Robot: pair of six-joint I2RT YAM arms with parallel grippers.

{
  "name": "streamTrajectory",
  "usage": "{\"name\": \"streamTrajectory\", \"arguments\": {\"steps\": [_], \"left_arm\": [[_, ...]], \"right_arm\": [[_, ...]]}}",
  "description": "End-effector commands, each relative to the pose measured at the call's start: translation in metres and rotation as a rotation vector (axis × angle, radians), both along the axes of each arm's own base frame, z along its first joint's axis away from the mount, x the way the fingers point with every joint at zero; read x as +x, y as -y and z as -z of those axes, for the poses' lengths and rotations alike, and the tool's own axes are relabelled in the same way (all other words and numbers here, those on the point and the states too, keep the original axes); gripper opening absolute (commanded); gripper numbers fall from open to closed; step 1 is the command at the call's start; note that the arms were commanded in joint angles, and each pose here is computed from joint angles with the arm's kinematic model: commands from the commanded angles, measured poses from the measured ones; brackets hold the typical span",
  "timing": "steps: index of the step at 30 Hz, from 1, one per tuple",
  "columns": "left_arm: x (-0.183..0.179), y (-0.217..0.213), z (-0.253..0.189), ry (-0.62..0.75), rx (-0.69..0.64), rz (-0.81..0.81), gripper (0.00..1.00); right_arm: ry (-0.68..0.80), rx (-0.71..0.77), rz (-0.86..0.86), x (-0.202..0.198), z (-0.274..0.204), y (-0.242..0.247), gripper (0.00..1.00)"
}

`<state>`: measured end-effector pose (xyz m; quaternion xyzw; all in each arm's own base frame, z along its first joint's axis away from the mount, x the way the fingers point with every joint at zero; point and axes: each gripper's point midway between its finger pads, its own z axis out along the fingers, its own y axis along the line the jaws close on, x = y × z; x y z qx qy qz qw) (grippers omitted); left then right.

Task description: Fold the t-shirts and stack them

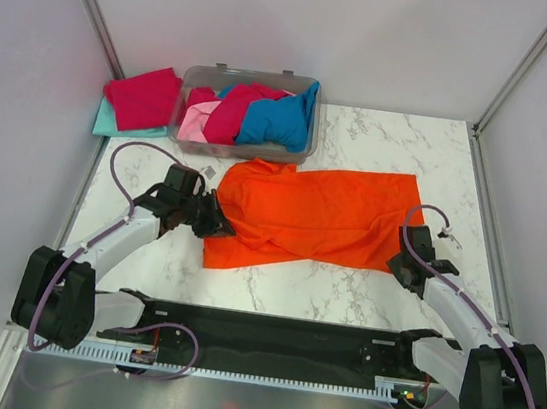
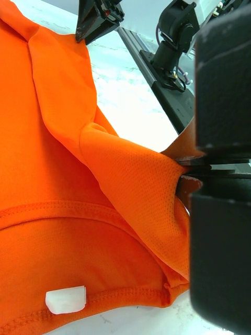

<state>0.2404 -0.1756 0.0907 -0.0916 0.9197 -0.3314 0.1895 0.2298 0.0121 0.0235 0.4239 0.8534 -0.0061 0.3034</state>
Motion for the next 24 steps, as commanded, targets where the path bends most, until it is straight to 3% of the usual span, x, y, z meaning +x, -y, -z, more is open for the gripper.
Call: {"name": "streamTrajectory", "arguments": {"steps": [1, 3, 5, 6, 9, 14, 19, 24], "left_arm": [[0.006, -0.001, -0.004, 0.056, 0.006, 0.013, 0.02], [0.007, -0.001, -0.004, 0.056, 0.007, 0.012, 0.02], [0.007, -0.002, -0.003, 0.055, 0.008, 0.014, 0.02], [0.006, -0.002, -0.003, 0.053, 0.009, 0.012, 0.02], [0.006, -0.002, -0.004, 0.057, 0.007, 0.014, 0.02], [0.003, -0.001, -0.013, 0.076, -0.01, 0.019, 0.02], [-0.01, 0.001, -0.047, 0.14, -0.051, 0.044, 0.02], [-0.031, -0.003, -0.071, 0.159, -0.064, 0.057, 0.02]], "right_arm": [[0.039, -0.021, 0.02, 0.005, -0.001, 0.005, 0.38], [0.039, -0.023, 0.021, 0.003, 0.001, 0.006, 0.35], [0.033, -0.017, 0.017, 0.0, 0.005, 0.005, 0.24], [0.04, -0.005, 0.01, 0.0, 0.005, 0.002, 0.14], [0.049, 0.009, 0.001, -0.001, 0.004, 0.0, 0.0], [0.081, 0.027, -0.005, -0.002, -0.012, -0.002, 0.0], [0.162, 0.033, -0.008, 0.0, -0.069, -0.001, 0.0], [0.185, 0.019, -0.01, -0.026, -0.112, 0.006, 0.0]]}}
